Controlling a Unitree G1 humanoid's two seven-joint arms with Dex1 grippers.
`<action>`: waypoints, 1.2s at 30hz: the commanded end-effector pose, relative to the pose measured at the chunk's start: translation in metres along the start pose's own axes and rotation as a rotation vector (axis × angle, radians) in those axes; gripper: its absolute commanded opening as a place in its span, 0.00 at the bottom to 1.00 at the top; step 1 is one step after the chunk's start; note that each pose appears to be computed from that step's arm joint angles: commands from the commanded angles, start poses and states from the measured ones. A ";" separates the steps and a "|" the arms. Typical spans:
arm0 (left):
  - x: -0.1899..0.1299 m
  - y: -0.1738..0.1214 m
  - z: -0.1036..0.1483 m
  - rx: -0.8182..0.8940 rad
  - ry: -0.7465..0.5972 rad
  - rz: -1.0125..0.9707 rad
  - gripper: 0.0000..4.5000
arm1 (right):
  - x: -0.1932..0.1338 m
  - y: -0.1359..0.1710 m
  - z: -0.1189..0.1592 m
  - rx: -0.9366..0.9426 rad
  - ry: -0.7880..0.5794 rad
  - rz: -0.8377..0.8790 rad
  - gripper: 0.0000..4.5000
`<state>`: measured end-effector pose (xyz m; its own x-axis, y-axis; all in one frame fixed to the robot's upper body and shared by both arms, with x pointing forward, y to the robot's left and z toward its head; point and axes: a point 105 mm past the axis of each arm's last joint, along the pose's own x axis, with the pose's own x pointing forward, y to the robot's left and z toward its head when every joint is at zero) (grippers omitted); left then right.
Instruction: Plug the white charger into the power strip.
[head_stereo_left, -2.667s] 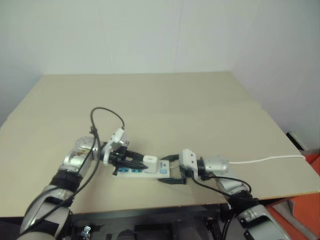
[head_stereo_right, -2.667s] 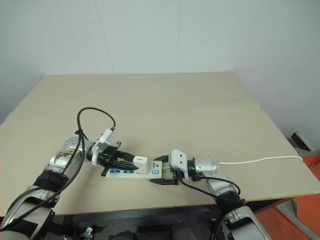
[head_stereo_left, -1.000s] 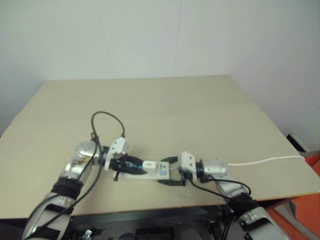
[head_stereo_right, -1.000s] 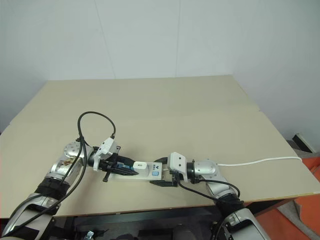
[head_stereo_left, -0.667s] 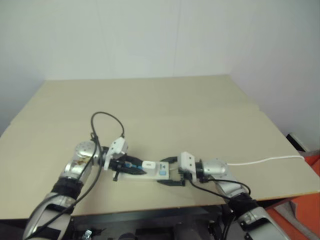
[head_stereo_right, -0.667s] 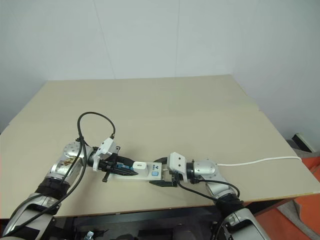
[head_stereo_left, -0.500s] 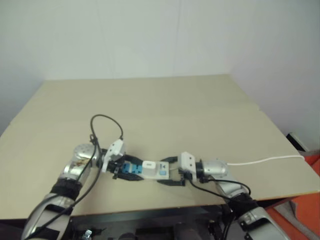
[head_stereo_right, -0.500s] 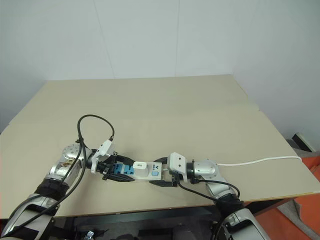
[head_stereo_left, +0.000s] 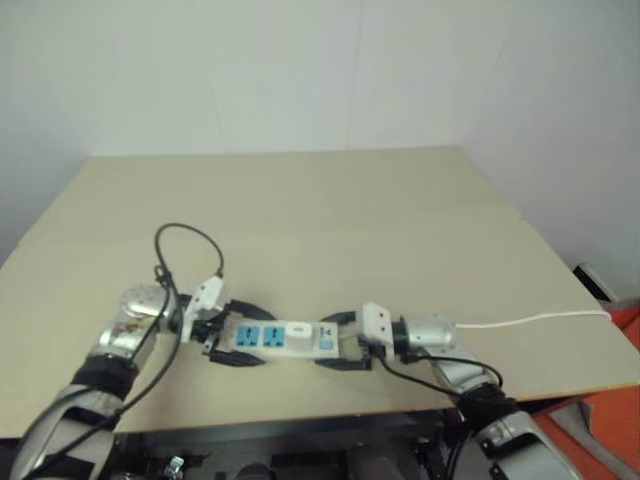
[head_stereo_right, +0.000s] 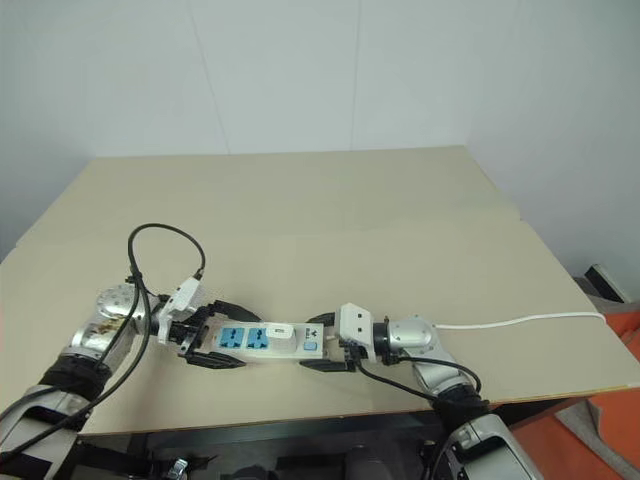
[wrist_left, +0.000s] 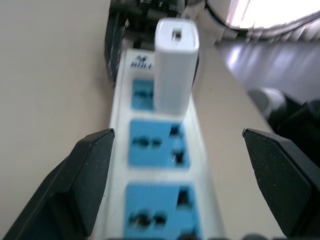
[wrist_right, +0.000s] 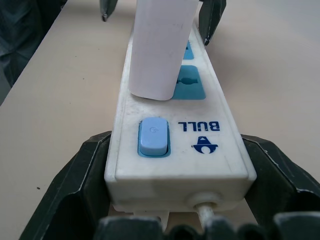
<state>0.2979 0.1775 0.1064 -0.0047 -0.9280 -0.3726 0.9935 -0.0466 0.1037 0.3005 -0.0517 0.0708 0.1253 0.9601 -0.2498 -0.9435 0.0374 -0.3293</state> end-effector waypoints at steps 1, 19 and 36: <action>-0.024 0.010 0.016 0.057 0.012 0.060 0.99 | -0.017 0.004 -0.029 0.129 0.145 0.027 0.76; -0.041 -0.010 0.034 0.099 -0.049 0.143 1.00 | -0.147 0.012 0.036 -0.037 0.221 -0.151 1.00; -0.055 -0.036 0.043 0.091 -0.079 0.217 1.00 | -0.188 0.035 0.083 -0.020 0.268 -0.303 1.00</action>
<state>0.2581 0.2149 0.1557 0.1880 -0.9455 -0.2658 0.9672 0.1312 0.2176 0.2190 -0.2087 0.1748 0.4599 0.8054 -0.3740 -0.8611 0.3016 -0.4093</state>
